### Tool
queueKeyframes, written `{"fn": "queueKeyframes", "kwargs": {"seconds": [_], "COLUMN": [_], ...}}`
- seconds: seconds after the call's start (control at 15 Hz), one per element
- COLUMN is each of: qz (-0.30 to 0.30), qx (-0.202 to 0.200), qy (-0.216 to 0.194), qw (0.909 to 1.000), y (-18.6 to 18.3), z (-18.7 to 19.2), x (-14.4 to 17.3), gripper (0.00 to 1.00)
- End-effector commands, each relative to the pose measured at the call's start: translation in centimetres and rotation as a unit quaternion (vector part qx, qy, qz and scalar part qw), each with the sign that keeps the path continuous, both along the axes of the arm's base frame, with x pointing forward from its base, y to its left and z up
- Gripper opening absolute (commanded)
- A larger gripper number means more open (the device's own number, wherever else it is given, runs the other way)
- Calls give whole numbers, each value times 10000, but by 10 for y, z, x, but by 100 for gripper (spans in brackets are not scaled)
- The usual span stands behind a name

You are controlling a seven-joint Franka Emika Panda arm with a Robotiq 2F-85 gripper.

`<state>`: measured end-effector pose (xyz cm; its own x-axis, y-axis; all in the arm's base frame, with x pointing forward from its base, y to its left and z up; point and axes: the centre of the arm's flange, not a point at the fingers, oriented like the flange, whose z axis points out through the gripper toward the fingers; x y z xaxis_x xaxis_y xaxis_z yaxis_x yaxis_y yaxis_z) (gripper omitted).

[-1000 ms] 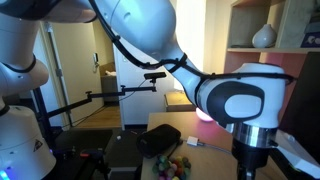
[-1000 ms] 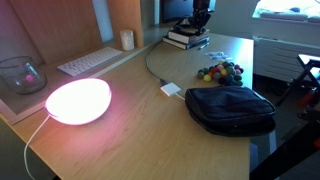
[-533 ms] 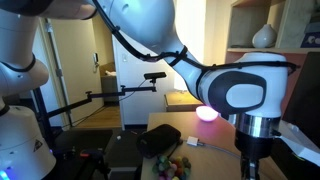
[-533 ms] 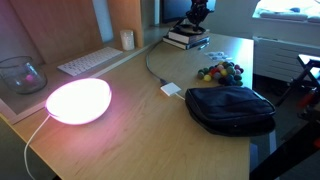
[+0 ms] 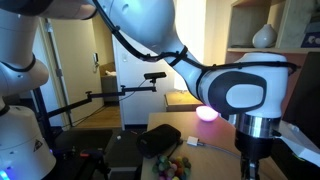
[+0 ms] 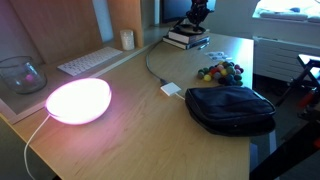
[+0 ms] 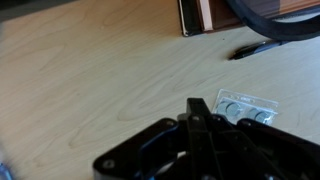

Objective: Put the charger cable, head and the plastic object onto the floor.

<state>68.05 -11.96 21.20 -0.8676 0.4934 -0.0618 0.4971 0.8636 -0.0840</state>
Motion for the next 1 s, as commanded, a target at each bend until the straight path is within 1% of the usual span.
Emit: {"fn": "queueKeyframes", "kwargs": {"seconds": [0.0,0.47,0.93], "qz": [-5,104,316], "qx": [-46,-62,-137], "qy": [78,440,732], "qw": [10000,9990,9967], "y": [-5,-12,-9], "z": [-11,-59,-89], "x": [-4,-25,-56], "gripper": [0,0,0]}}
